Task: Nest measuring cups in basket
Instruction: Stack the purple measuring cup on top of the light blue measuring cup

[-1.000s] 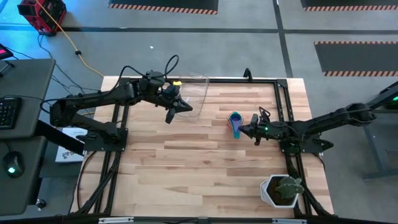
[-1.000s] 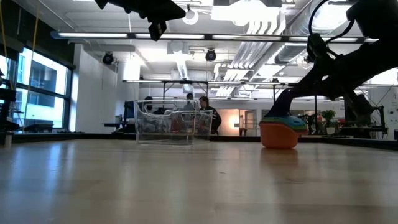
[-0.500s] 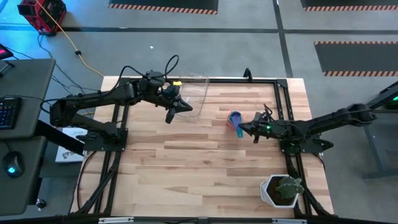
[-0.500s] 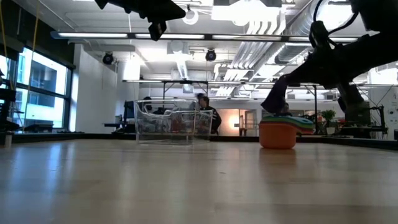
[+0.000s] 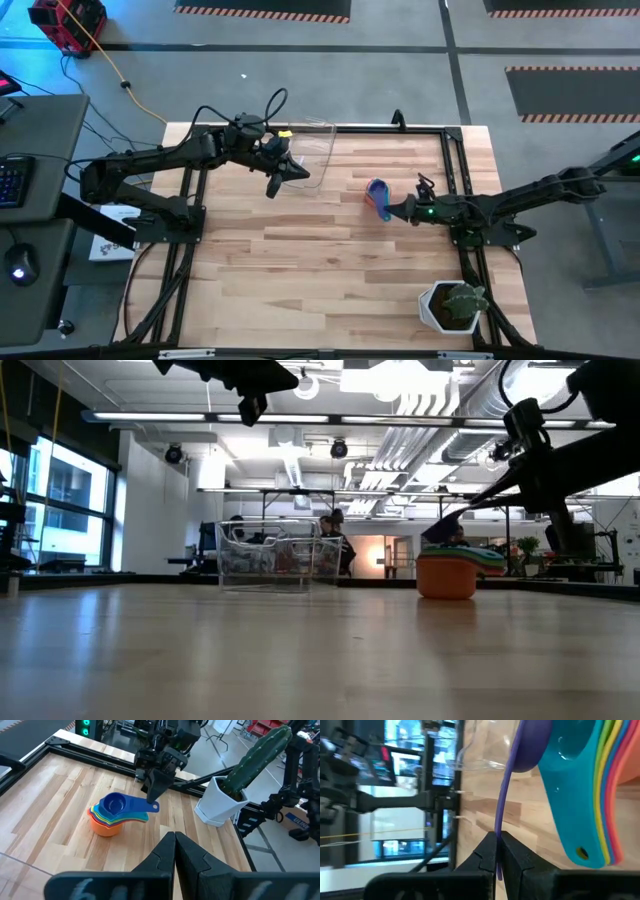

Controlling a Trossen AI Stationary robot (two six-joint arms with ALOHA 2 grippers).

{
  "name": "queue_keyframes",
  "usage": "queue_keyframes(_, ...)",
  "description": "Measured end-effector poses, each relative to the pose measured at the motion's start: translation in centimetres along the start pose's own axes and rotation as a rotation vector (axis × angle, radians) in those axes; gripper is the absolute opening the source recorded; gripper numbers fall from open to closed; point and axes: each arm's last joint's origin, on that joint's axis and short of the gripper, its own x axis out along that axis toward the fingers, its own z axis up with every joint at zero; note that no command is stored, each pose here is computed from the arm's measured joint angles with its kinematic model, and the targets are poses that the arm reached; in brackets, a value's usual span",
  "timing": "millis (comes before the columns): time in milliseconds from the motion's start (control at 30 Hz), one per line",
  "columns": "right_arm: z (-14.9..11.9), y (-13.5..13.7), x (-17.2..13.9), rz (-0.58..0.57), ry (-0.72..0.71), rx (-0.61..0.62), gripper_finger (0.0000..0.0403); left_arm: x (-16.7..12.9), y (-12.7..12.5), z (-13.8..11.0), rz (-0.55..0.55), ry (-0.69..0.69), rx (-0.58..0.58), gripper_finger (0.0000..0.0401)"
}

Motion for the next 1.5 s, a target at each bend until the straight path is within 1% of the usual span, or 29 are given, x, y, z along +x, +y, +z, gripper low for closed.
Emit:
queue_keyframes(67, 0.0, -0.4, -0.1, 0.039, -0.011, 0.012, 0.0000, 0.0, 0.0, 0.0, 0.000, 0.000, -0.001, 0.0000)
queue_keyframes(100, 0.0, -0.7, -0.2, 0.041, -0.011, 0.025, 0.0000, 0.0, 0.0, 0.0, 0.000, 0.000, -0.003, 0.0000)
queue_keyframes(167, 0.0, -1.7, -0.3, 0.012, 0.005, 0.065, 0.0000, 0.0, 0.0, 0.0, 0.000, 0.000, -0.009, 0.0000)
queue_keyframes(233, 0.0, -1.8, -0.3, -0.001, 0.008, 0.102, 0.0000, 0.0, 0.0, 0.0, 0.000, 0.000, -0.020, 0.0000)
queue_keyframes(300, 0.0, -1.8, -0.2, -0.014, 0.005, 0.101, 0.0002, 0.0, 0.0, 0.0, -0.001, 0.000, -0.035, 0.0000)
queue_keyframes(500, 0.1, -1.7, -0.2, 0.000, -0.020, 0.092, 0.0021, 0.0, 0.0, 0.0, 0.000, -0.001, -0.034, 0.0000)
queue_keyframes(633, 0.1, -1.7, -0.2, -0.006, -0.022, 0.095, 0.0058, 0.0, 0.0, 0.0, 0.000, -0.002, -0.034, 0.0000)
queue_keyframes(800, 0.2, -1.8, -0.2, -0.009, -0.021, 0.094, 0.0133, 0.0, 0.0, 0.0, 0.000, -0.002, -0.033, 0.0000)
queue_keyframes(867, 0.3, -1.8, -0.1, -0.011, 0.013, 0.098, 0.0157, 0.0, 0.0, 0.0, -0.001, -0.002, -0.033, 0.0000)
queue_keyframes(933, 0.4, -1.8, -0.1, -0.017, 0.062, 0.102, 0.0172, 0.0, 0.0, 0.0, -0.001, -0.002, -0.033, 0.0000)
queue_keyframes(1000, 0.5, -1.8, 0.0, -0.018, 0.087, 0.107, 0.0177, 0.0, 0.0, 0.0, -0.001, -0.002, -0.033, 0.0000)
queue_keyframes(1133, 0.9, -1.6, 0.1, 0.010, 0.072, 0.123, 0.0178, 0.0, 0.0, 0.0, -0.001, -0.003, -0.033, 0.0000)
queue_keyframes(1367, 1.5, -1.3, -0.1, 0.032, 0.103, 0.132, 0.0179, 0.0, 0.0, 0.0, -0.001, -0.002, -0.033, 0.0000)
queue_keyframes(1433, 1.7, -1.0, -0.2, 0.056, 0.091, 0.140, 0.0179, 0.0, 0.0, 0.0, -0.001, -0.002, -0.033, 0.0000)
queue_keyframes(1500, 1.9, 0.1, -0.2, 0.072, 0.084, 0.141, 0.0179, 0.0, 0.0, 0.0, -0.001, -0.002, -0.033, 0.0000)
